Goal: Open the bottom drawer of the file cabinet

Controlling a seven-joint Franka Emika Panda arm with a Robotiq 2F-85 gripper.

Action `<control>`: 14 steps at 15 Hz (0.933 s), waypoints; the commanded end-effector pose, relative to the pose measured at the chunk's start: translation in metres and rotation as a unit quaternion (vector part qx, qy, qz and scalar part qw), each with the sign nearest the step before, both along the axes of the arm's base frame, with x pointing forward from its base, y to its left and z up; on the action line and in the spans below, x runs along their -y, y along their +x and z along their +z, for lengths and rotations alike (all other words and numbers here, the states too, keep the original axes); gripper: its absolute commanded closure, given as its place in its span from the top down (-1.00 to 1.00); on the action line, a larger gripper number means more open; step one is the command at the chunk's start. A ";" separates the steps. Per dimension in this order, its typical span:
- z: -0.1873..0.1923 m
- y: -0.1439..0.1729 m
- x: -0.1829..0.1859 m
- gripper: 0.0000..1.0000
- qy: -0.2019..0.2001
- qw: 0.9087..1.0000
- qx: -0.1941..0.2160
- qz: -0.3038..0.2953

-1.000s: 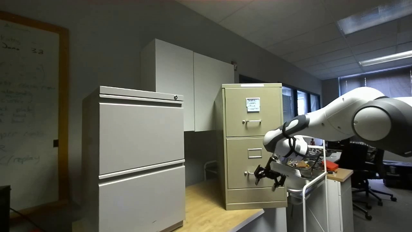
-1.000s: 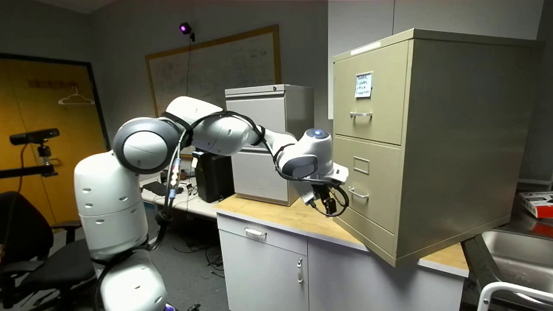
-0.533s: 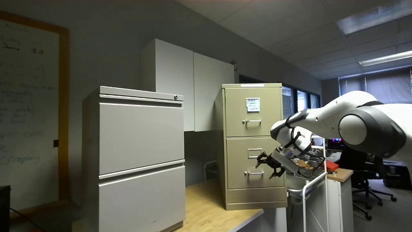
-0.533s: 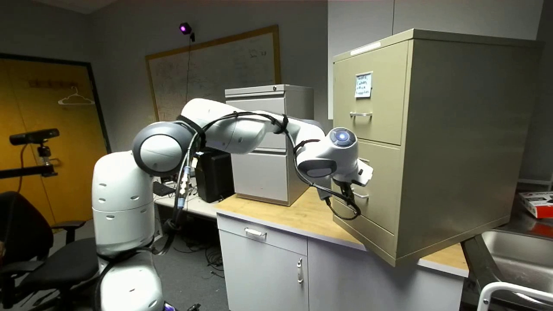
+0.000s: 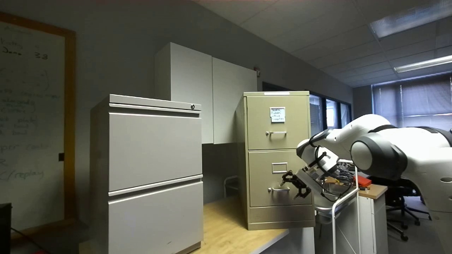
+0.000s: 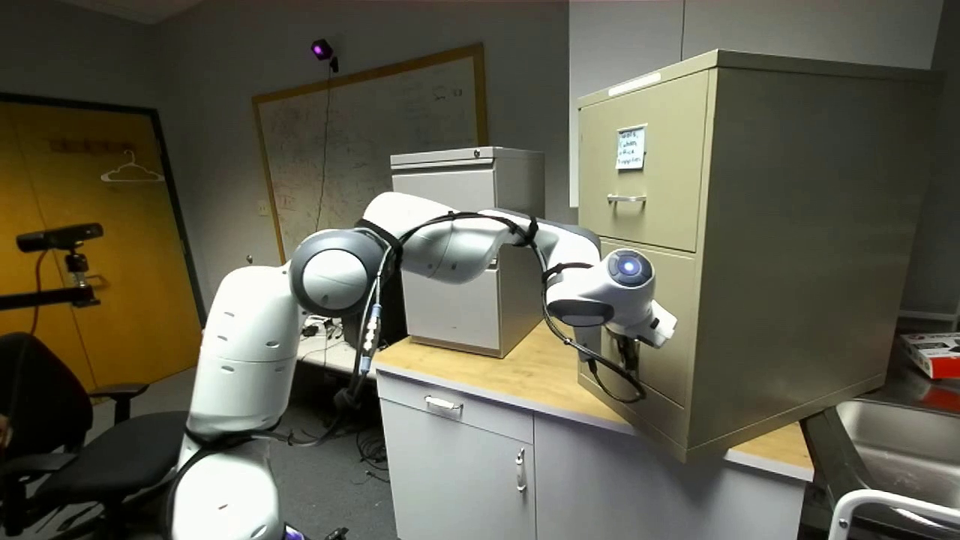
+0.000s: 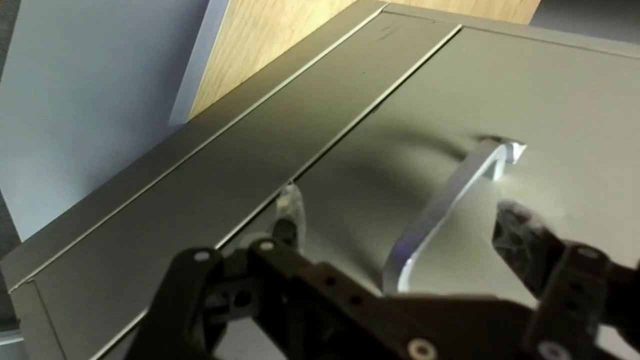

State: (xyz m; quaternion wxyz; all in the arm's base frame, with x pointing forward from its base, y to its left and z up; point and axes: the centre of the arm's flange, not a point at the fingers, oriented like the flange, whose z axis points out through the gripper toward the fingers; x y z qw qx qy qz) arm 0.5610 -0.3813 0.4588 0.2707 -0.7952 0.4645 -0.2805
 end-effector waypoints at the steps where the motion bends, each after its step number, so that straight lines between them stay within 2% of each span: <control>1: -0.016 0.023 0.029 1.00 0.016 1.000 -0.003 -0.010; 3: -0.030 0.028 0.037 1.00 0.022 1.000 -0.016 -0.009; 4: -0.031 0.031 0.037 0.50 0.024 0.999 -0.020 -0.006; 5: -0.033 0.035 0.035 0.49 0.024 0.999 -0.028 -0.001; 6: -0.034 0.039 0.032 0.38 0.022 0.999 -0.036 0.006; 9: -0.021 0.047 0.013 -0.10 -0.031 0.995 -0.088 0.042; 12: -0.002 0.053 -0.015 -0.54 -0.102 0.983 -0.135 0.071; 14: 0.003 0.054 -0.036 -0.83 -0.146 0.972 -0.165 0.086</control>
